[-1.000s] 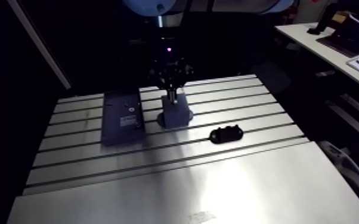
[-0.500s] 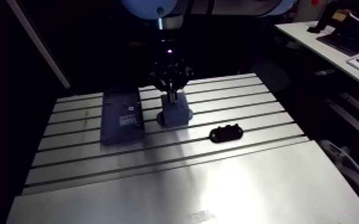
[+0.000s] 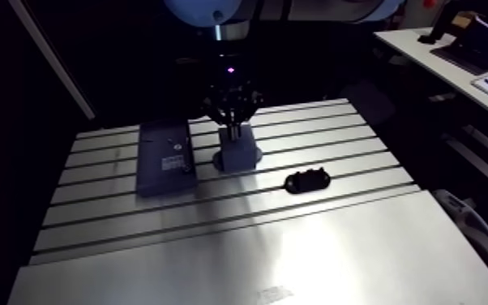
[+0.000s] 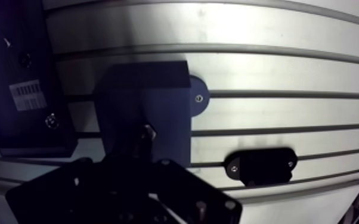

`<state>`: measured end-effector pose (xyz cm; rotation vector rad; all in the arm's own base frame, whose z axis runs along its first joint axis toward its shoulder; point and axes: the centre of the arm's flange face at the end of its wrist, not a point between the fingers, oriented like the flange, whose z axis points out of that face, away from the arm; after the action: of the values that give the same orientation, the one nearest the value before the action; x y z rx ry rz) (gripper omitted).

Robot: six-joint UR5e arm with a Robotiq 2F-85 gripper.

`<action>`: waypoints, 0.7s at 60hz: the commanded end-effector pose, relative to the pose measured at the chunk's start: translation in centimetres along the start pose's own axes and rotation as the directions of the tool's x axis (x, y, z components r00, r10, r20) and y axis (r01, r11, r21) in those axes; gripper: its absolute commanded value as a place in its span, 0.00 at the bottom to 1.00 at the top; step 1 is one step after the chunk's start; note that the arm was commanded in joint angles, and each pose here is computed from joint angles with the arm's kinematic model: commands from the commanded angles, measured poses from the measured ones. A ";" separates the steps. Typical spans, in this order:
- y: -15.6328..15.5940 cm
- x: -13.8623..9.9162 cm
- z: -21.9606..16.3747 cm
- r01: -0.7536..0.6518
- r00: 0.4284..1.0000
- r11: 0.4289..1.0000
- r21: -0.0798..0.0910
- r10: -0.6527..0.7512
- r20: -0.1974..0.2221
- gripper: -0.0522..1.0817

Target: Pick up the M10 bolt and insert it into the hex recess until seated.

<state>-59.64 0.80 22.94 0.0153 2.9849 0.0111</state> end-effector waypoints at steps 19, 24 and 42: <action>0.1 0.1 0.2 0.019 1.000 1.000 -0.002 -0.019 0.003 1.00; 0.2 0.1 0.1 0.018 1.000 1.000 -0.002 -0.018 0.002 1.00; 0.1 -0.2 -1.3 0.020 1.000 1.000 -0.002 -0.020 -0.010 1.00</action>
<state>-59.73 0.99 23.32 -0.0123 2.9874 0.0118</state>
